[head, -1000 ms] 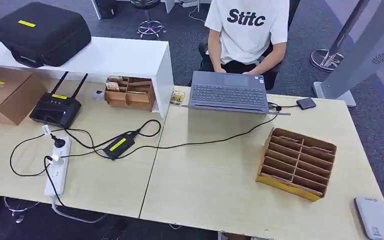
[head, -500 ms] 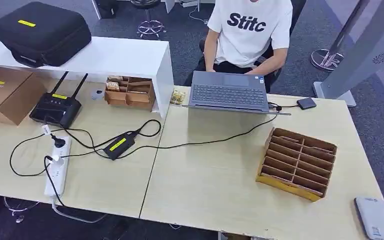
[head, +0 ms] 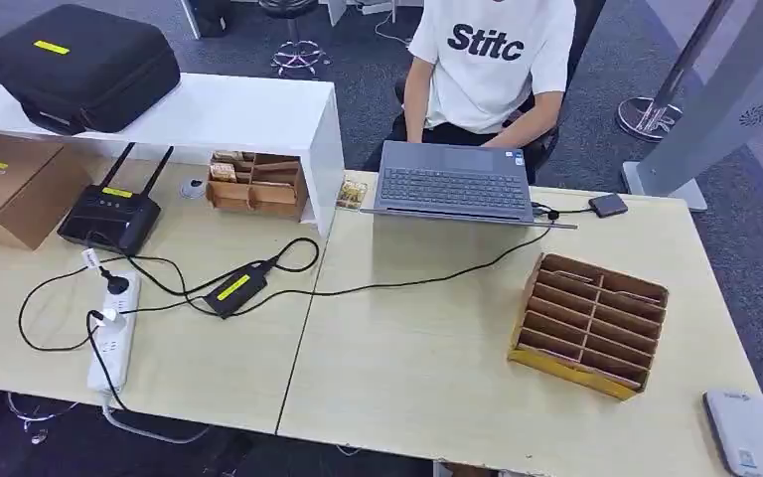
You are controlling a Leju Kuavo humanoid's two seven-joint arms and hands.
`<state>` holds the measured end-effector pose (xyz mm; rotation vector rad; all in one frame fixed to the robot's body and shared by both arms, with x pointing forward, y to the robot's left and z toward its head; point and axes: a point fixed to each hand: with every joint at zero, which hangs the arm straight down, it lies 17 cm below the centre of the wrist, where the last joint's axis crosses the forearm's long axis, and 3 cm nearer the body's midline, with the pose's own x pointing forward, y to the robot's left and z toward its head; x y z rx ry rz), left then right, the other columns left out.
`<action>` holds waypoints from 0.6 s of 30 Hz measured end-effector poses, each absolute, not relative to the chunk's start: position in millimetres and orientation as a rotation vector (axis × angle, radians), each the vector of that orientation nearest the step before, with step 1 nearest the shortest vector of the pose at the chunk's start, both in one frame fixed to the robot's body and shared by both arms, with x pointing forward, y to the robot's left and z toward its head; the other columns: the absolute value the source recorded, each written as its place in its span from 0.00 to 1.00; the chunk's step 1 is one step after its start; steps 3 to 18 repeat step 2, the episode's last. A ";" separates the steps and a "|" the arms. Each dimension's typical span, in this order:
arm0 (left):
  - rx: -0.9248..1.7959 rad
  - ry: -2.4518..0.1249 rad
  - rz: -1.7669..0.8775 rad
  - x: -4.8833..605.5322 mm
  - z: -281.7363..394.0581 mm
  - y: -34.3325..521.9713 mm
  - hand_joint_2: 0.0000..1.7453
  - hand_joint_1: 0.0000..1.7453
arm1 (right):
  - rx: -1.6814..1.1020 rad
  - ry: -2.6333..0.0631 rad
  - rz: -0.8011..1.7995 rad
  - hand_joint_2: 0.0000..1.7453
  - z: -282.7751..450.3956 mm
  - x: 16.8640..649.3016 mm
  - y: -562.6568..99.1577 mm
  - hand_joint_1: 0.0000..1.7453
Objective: Pass the card to the sensor for recognition and then transmit it.
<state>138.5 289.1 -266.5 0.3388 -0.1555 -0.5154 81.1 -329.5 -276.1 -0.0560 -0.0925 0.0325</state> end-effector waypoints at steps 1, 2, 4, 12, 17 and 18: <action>0.339 -0.156 -0.516 138.6 -266.5 289.1 1.00 0.00 | -0.057 -0.092 0.036 0.00 -276.2 80.6 -329.4 0.00; 0.339 -0.156 -0.516 138.5 -266.5 289.1 1.00 0.00 | -0.056 -0.092 0.038 0.00 -276.2 80.4 -329.2 0.00; 0.339 -0.156 -0.516 138.5 -266.5 289.1 1.00 0.00 | -0.056 -0.092 0.038 0.00 -276.2 80.4 -329.2 0.00; 0.339 -0.156 -0.516 138.5 -266.5 289.1 1.00 0.00 | -0.056 -0.092 0.038 0.00 -276.2 80.4 -329.2 0.00; 0.339 -0.156 -0.516 138.5 -266.5 289.1 1.00 0.00 | -0.056 -0.092 0.038 0.00 -276.2 80.4 -329.2 0.00; 0.339 -0.156 -0.516 138.5 -266.5 289.1 1.00 0.00 | -0.056 -0.092 0.038 0.00 -276.2 80.4 -329.2 0.00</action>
